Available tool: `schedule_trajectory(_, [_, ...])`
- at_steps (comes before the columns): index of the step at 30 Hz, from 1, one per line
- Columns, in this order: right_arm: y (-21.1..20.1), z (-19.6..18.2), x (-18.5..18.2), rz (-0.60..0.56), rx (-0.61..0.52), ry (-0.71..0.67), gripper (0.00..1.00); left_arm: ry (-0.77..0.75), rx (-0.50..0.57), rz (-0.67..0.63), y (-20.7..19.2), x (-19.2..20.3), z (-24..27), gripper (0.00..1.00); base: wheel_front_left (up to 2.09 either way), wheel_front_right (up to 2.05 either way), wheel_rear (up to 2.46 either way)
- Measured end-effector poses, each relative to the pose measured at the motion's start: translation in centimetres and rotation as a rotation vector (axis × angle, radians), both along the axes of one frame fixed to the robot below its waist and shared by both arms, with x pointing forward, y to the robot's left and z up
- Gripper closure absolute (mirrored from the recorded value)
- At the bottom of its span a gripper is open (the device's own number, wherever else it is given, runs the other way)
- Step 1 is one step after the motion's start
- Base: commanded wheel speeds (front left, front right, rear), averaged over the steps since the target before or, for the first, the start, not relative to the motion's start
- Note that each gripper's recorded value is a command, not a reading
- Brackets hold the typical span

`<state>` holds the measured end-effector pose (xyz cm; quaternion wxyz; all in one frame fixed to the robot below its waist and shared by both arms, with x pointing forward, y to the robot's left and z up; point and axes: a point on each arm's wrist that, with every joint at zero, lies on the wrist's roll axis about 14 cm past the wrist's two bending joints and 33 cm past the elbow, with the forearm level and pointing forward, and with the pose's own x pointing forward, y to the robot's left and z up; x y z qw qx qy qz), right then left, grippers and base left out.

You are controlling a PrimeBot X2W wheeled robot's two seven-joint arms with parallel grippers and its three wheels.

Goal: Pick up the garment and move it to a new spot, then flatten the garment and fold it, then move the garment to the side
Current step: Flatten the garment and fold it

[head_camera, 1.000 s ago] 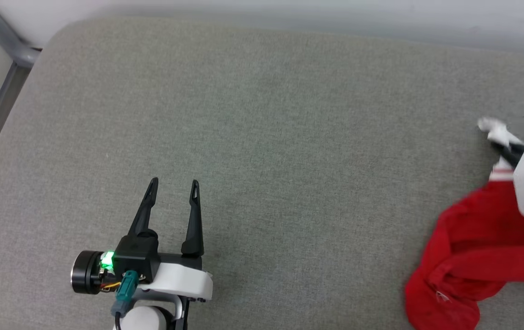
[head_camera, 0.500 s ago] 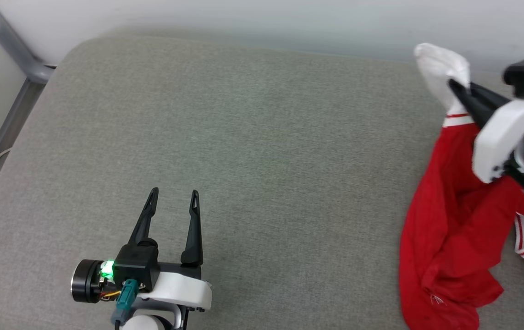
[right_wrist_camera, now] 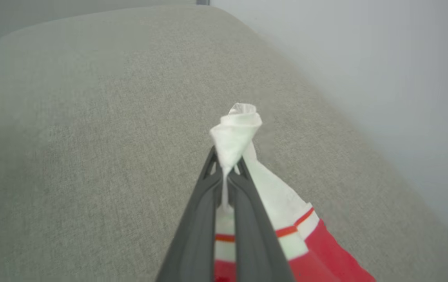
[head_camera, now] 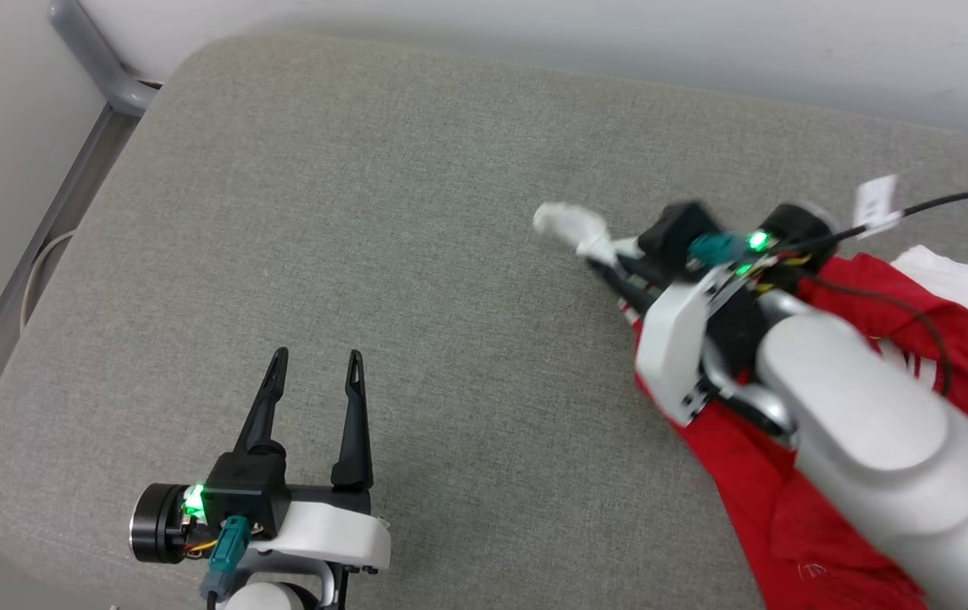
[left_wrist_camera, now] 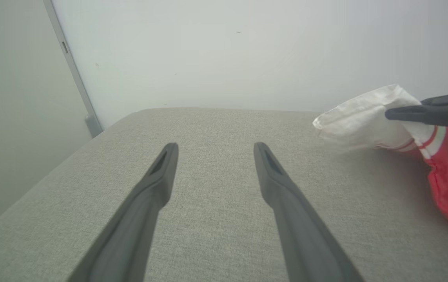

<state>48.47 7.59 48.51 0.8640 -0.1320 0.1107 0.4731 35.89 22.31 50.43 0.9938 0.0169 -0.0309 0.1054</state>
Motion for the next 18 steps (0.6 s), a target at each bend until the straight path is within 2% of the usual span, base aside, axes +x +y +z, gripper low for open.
schedule_trajectory(4, [2.2, -3.5, -3.6, 0.103, -0.055, 0.067, 1.0, 0.008, -0.002, 0.01, 0.2, 0.0, -0.3, 0.0, 0.0, 0.0, 0.0])
schedule_trajectory(8, [2.5, -7.6, -7.4, 0.178, -0.129, 0.158, 1.0, 0.017, -0.005, 0.013, 0.2, 0.2, -0.6, 0.0, 0.0, 0.0, 0.0])
schedule_trajectory(12, [2.1, -10.5, -9.9, 0.196, -0.18, 0.265, 1.0, 0.026, -0.01, 0.011, 0.1, 0.4, -0.9, 0.0, 0.0, 0.0, 0.0])
schedule_trajectory(16, [1.9, -11.1, -10.3, 0.189, -0.184, 0.293, 1.0, 0.031, -0.014, 0.004, -0.1, 0.8, -1.2, 0.0, 0.0, 0.0, 0.0])
schedule_trajectory(17, [1.9, -11.0, -10.2, 0.186, -0.177, 0.29, 0.81, 0.03, -0.014, 0.003, -0.1, 0.9, -1.1, 0.0, 0.0, 0.0, 0.0])
schedule_trajectory(18, [2.0, -10.7, -10.0, 0.184, -0.164, 0.275, 0.81, 0.03, -0.014, 0.002, -0.1, 0.9, -1.2, 0.0, 0.0, 0.0, 0.0])
